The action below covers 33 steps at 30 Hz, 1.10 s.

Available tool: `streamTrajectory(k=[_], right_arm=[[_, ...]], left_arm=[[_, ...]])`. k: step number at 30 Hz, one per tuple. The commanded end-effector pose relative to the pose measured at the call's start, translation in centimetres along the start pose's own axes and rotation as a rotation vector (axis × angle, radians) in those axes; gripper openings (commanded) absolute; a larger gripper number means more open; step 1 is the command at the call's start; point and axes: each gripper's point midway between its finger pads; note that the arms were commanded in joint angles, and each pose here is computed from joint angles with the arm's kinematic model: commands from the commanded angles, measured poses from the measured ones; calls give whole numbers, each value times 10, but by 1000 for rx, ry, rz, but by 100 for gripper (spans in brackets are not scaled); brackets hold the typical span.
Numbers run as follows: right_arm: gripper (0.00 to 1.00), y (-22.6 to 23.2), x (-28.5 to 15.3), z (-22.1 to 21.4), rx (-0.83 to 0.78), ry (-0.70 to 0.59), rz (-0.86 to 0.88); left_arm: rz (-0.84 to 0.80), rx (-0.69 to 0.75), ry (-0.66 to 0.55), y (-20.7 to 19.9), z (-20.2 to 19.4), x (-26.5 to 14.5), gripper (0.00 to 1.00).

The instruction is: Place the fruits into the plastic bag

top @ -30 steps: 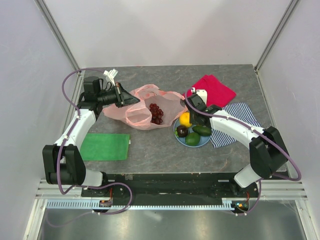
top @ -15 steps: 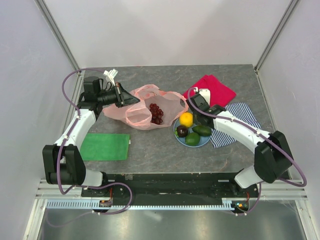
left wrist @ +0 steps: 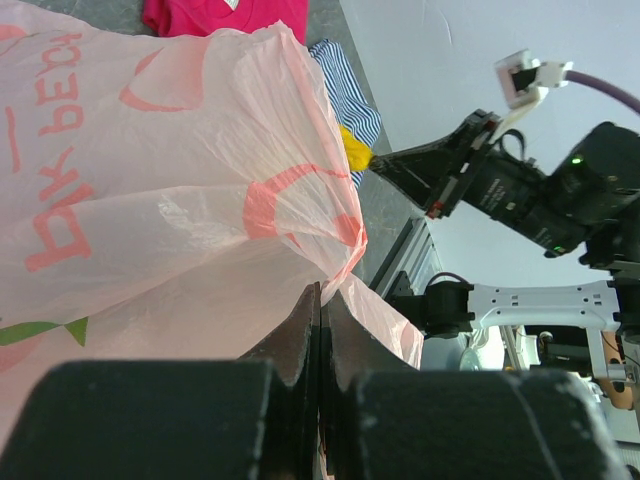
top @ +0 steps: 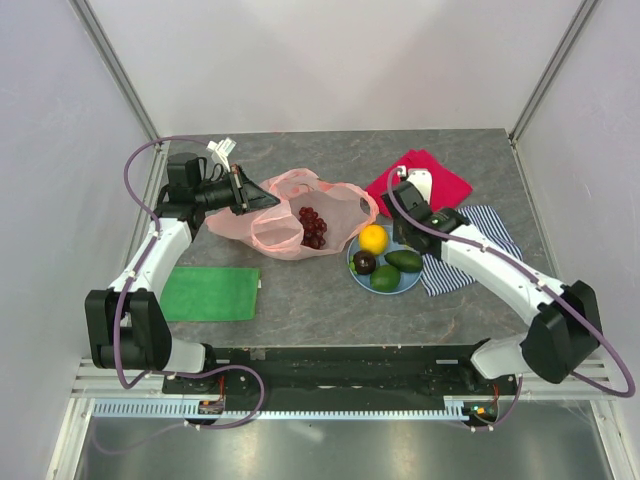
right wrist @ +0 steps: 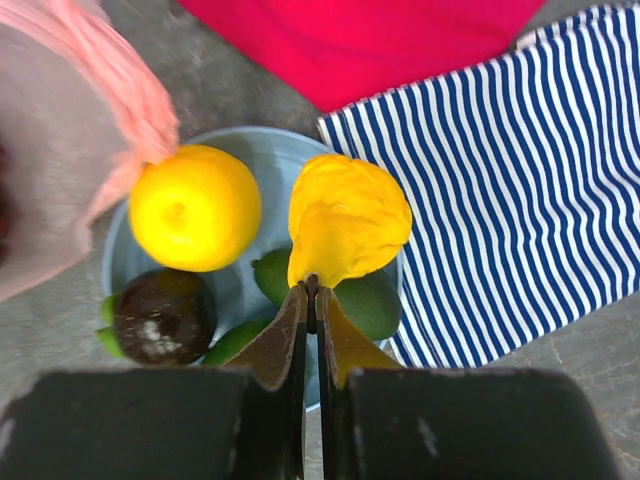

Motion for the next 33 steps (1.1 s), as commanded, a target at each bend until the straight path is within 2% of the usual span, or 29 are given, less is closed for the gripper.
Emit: streamTrajectory(k=[1,6,13,20,27,33], right_arm=[[0,23,-40,41,59,-71,145],[0,43,-71,57,78,-104,305],[0,105,-116,48,18,-77,729],[0,156,-107,17,-118,-12,801],[0,192,-85,21,-119,-21,816],[0,226,-66,12,-131,23,869]], left_arm=[[-23,73,-19,-9,10,-4,2],[-24,76,-20,-9,10,-4,2],[-27,80,-20,-10,10,-4,2],[-26,87,-23,-10,11,-4,2],[-29,75,-18,-9,9,-3,2],[-33,77,-19,-10,9,-3,1]])
Point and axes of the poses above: each gripper's point midway between its finger pads, its own x axis out along the fingers, its own y axis along the line the jaws close on, z = x × y, and after that the axes turned 15 degrees about x, right-handed
